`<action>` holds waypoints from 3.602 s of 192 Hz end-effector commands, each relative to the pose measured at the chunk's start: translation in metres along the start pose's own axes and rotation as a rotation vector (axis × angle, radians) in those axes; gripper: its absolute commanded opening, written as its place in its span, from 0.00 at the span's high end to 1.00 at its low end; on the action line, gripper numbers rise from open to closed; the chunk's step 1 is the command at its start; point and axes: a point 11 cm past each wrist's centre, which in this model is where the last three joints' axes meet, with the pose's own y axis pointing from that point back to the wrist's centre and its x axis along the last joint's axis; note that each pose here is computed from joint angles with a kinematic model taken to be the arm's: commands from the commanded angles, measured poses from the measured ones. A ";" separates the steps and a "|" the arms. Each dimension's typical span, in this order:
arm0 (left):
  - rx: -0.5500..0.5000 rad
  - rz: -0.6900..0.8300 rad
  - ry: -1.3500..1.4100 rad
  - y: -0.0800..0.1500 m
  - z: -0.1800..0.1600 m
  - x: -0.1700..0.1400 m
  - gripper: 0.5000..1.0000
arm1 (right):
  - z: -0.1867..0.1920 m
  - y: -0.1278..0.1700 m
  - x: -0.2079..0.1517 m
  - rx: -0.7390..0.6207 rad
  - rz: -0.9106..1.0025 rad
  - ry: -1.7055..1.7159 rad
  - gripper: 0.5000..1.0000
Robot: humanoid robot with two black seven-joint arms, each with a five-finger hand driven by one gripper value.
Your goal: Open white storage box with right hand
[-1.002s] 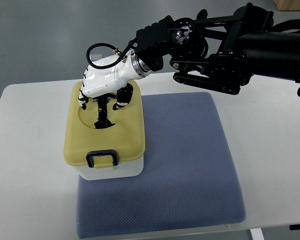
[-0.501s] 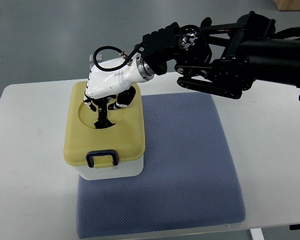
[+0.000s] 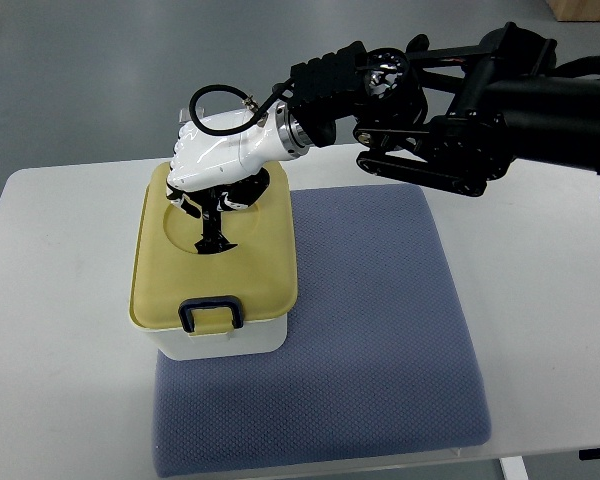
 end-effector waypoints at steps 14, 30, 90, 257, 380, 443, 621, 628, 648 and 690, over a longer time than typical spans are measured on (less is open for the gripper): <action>0.000 0.001 0.000 0.000 0.000 0.000 0.00 | -0.002 0.005 0.031 0.034 0.096 -0.004 1.00; 0.000 -0.001 0.000 0.000 0.000 0.000 0.00 | 0.000 0.009 0.038 0.037 0.116 0.001 1.00; 0.000 -0.001 0.000 0.000 0.000 0.000 0.00 | 0.040 0.070 0.055 -0.069 0.195 0.011 1.00; 0.000 0.001 0.000 0.000 0.000 0.000 0.00 | 0.078 0.224 -0.155 -0.455 0.144 -0.144 1.00; 0.000 -0.001 0.000 0.000 0.000 0.000 0.00 | 0.037 0.175 -0.210 -0.353 0.153 -0.153 1.00; 0.000 0.001 0.000 0.000 0.000 0.000 0.00 | 0.019 0.153 -0.214 -0.310 0.206 -0.171 0.23; 0.000 0.001 0.000 0.000 0.000 0.000 0.00 | 0.056 0.211 -0.189 -0.403 0.077 -0.511 0.14; 0.000 0.001 0.000 0.000 0.000 0.000 0.00 | 0.058 0.214 -0.185 -0.411 0.094 -0.550 0.14; 0.000 -0.001 0.000 0.000 0.000 0.000 0.00 | 0.072 0.226 -0.168 -0.443 0.204 -0.666 0.13; 0.000 -0.001 0.000 0.000 0.000 0.000 0.00 | 0.086 0.240 -0.158 -0.435 0.502 -1.065 0.13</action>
